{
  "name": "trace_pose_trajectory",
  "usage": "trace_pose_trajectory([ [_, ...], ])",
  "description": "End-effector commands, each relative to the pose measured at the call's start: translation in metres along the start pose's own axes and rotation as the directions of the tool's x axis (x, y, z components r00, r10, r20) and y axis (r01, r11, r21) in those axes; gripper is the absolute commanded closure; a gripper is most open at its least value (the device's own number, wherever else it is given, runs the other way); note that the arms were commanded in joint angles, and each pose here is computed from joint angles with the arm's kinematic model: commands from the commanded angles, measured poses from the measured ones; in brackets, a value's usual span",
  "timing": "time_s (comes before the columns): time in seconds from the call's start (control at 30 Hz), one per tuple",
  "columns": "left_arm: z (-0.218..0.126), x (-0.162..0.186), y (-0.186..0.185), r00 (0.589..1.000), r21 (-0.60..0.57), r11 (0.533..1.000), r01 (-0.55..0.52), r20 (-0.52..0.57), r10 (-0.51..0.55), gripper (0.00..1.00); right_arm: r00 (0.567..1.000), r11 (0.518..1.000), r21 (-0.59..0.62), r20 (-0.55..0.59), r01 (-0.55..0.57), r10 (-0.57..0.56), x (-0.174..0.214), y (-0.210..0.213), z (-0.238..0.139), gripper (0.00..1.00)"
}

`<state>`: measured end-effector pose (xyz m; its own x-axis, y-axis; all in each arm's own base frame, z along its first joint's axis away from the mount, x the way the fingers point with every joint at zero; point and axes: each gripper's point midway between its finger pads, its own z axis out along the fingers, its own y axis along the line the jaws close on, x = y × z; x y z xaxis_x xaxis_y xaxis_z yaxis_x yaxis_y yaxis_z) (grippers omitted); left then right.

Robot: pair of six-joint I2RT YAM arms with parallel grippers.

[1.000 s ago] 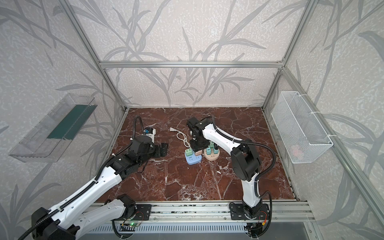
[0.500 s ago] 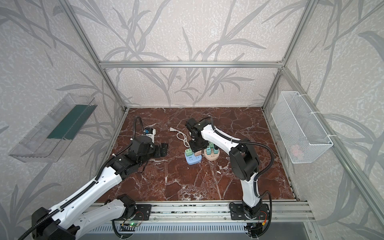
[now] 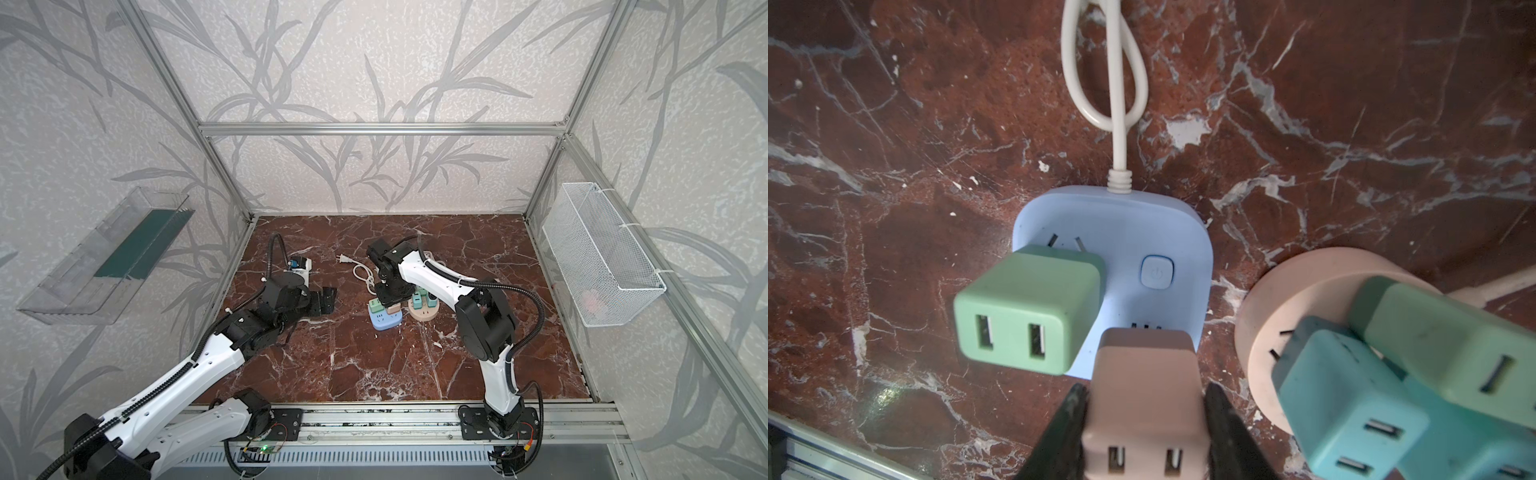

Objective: Insert the plug
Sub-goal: 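Lower the pink adapter with the right gripper into the blue strip socket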

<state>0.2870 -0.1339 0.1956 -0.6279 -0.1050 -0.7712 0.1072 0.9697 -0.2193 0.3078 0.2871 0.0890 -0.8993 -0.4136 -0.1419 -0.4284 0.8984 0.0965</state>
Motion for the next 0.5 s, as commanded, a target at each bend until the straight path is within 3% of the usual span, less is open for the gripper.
trace_pose_trajectory([
  [0.0, 0.000, 0.002, 0.005, 1.000, -0.018, 1.000, 0.016, 0.005, -0.016, 0.06, 0.999, 0.999, 0.033, -0.047, -0.004, 0.006, 0.010, -0.002, 0.013, 1.00],
  [0.47, -0.001, 0.002, 0.009, 1.000, -0.033, 0.999, 0.019, 0.016, -0.018, 0.06, 0.995, 0.996, 0.087, -0.103, -0.007, 0.016, 0.026, -0.006, 0.043, 1.00],
])
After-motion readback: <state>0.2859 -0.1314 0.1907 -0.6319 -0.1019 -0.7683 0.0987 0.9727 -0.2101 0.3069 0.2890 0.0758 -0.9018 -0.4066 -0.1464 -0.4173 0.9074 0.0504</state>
